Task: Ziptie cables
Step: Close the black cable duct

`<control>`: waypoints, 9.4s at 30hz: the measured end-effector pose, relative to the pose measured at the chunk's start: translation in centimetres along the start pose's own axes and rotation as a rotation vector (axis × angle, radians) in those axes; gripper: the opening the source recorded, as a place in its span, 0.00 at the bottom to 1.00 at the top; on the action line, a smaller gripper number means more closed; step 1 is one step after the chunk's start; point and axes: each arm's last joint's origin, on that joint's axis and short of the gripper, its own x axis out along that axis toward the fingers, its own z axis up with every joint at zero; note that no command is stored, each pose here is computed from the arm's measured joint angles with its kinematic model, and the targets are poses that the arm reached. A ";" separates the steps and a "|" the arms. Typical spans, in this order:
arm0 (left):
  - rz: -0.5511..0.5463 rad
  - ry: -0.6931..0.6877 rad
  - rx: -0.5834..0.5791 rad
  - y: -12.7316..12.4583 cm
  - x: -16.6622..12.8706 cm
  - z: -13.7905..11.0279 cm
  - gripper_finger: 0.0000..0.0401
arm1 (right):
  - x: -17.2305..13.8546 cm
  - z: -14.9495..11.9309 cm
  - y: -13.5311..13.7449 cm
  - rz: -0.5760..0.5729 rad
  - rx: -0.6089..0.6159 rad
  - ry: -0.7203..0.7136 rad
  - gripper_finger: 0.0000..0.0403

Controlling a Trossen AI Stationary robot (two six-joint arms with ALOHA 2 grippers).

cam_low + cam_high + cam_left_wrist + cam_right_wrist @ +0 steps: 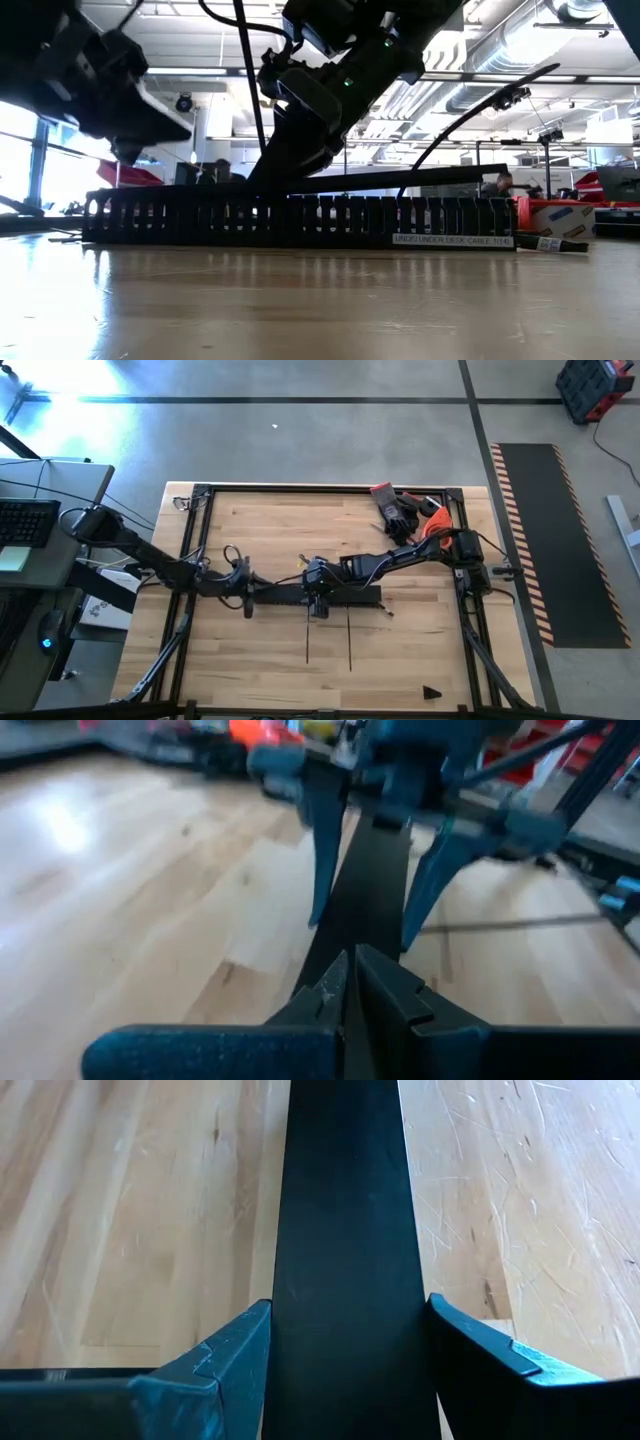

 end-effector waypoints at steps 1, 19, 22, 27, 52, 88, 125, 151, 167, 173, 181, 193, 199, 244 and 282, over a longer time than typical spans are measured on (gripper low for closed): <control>-0.003 0.016 -0.002 0.1 0.2 -0.2 0.00 | 0.0 0.0 0.0 0.000 0.000 0.000 0.52; -0.029 0.228 -0.076 0.6 3.9 -3.4 0.00 | 0.0 -0.1 0.0 -0.001 0.007 0.014 0.52; -0.029 0.231 -0.077 0.6 3.9 -3.4 0.00 | 0.0 -0.2 0.2 0.004 0.009 0.014 0.52; -0.028 0.233 -0.078 0.6 3.9 -3.5 0.00 | 0.0 -0.2 0.3 0.013 0.010 0.015 0.52; -0.033 0.237 -0.073 0.6 3.9 -3.5 0.00 | -6.8 1.1 1.9 -0.101 -0.056 -0.155 0.41; -0.029 0.230 -0.063 0.6 3.9 -3.5 0.00 | -1.3 -4.1 0.4 0.019 -0.180 -0.072 0.97; -0.171 0.026 -0.009 -1.0 4.8 0.1 0.00 | 0.4 -4.8 0.4 0.029 -0.075 -0.079 0.56; -0.202 0.309 -0.024 0.0 11.8 -2.0 0.00 | 0.4 -4.9 0.4 0.031 -0.072 -0.076 0.53; -0.222 0.320 -0.028 0.0 11.8 -2.1 0.00 | -1.0 -4.3 0.6 0.144 -0.135 -0.065 0.71; -0.217 0.319 -0.027 0.0 11.8 -2.1 0.00 | -1.7 -4.0 0.5 0.176 -0.147 -0.053 0.81; -0.216 0.312 -0.028 0.0 11.8 -2.1 0.00 | -3.0 -3.0 0.9 0.149 -0.155 0.079 0.82; -0.221 0.296 -0.022 -0.1 11.7 -1.9 0.00 | -0.9 -5.2 1.6 0.045 -0.170 0.199 0.79; -0.248 0.265 -0.025 -0.7 11.1 -0.8 0.00 | -0.9 -5.1 1.9 0.030 -0.144 0.183 0.55; -0.278 0.262 0.065 -2.7 14.4 -2.5 0.00 | -7.1 -2.7 5.0 -0.057 -0.258 0.093 0.60; 0.021 0.233 0.309 -14.5 -0.2 2.3 0.00 | -6.0 -6.2 6.3 -0.081 -0.222 -0.116 0.63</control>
